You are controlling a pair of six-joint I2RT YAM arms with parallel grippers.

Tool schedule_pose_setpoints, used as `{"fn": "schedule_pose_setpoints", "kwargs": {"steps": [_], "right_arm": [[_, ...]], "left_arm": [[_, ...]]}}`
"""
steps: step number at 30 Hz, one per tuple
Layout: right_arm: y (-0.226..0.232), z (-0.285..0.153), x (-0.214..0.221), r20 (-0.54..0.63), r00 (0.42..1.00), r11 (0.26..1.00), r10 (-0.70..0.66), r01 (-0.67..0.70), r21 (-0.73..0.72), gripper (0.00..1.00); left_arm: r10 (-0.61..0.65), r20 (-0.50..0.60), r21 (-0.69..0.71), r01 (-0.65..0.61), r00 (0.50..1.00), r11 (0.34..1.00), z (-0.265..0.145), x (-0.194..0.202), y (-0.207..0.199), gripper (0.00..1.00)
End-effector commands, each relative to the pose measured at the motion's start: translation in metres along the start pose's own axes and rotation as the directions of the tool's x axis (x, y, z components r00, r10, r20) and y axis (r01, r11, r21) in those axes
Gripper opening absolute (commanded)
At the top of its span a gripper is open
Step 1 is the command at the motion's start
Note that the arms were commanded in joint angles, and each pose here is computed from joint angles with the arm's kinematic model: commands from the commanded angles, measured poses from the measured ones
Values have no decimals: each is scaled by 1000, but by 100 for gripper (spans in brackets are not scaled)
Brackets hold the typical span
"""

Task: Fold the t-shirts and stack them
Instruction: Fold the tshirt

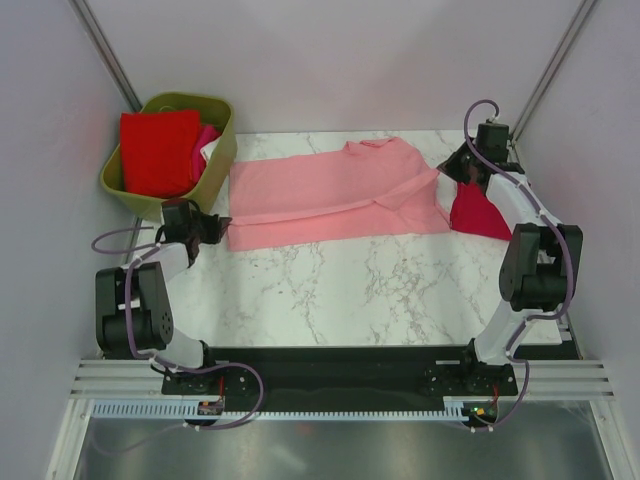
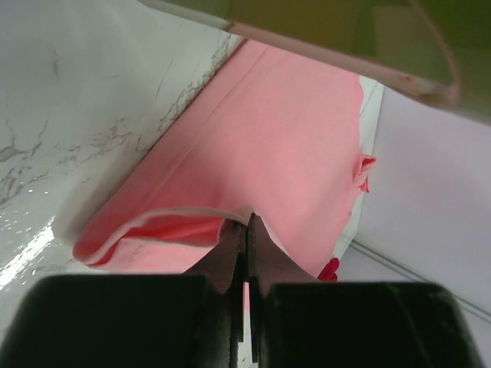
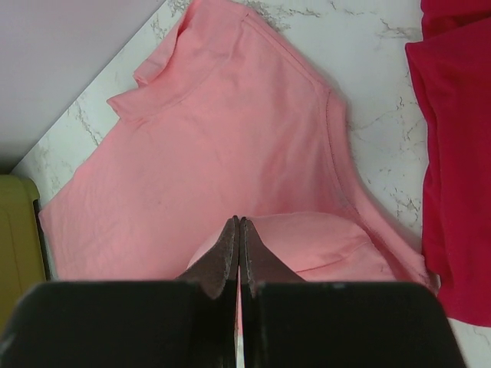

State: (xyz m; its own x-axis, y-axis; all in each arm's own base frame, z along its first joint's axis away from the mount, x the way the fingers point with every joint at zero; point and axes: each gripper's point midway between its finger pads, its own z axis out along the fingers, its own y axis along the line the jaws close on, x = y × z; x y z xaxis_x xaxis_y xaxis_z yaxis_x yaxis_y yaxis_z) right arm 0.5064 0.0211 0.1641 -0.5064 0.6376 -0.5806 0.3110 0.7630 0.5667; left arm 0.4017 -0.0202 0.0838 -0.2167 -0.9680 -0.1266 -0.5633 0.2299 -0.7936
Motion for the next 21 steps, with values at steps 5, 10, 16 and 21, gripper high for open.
{"fn": "schedule_pose_setpoints", "kwargs": {"steps": [5, 10, 16, 21], "right_arm": [[11, 14, -19, 54, 999, 1000, -5, 5, -3, 0], [10, 24, -21, 62, 998, 1000, 0, -1, 19, 0], [13, 38, -19, 62, 998, 999, -8, 6, 31, 27], [19, 31, -21, 80, 997, 1000, -15, 13, 25, 53]], "left_arm": [[-6, -4, 132, 7, 1000, 991, 18, -5, -47, 2], [-18, -6, 140, 19, 1000, 990, 27, -5, -49, 2], [-9, -31, 163, 14, 999, 987, 34, -1, -56, 22], [22, -50, 181, -13, 999, 983, 26, 5, -58, 48]]}}
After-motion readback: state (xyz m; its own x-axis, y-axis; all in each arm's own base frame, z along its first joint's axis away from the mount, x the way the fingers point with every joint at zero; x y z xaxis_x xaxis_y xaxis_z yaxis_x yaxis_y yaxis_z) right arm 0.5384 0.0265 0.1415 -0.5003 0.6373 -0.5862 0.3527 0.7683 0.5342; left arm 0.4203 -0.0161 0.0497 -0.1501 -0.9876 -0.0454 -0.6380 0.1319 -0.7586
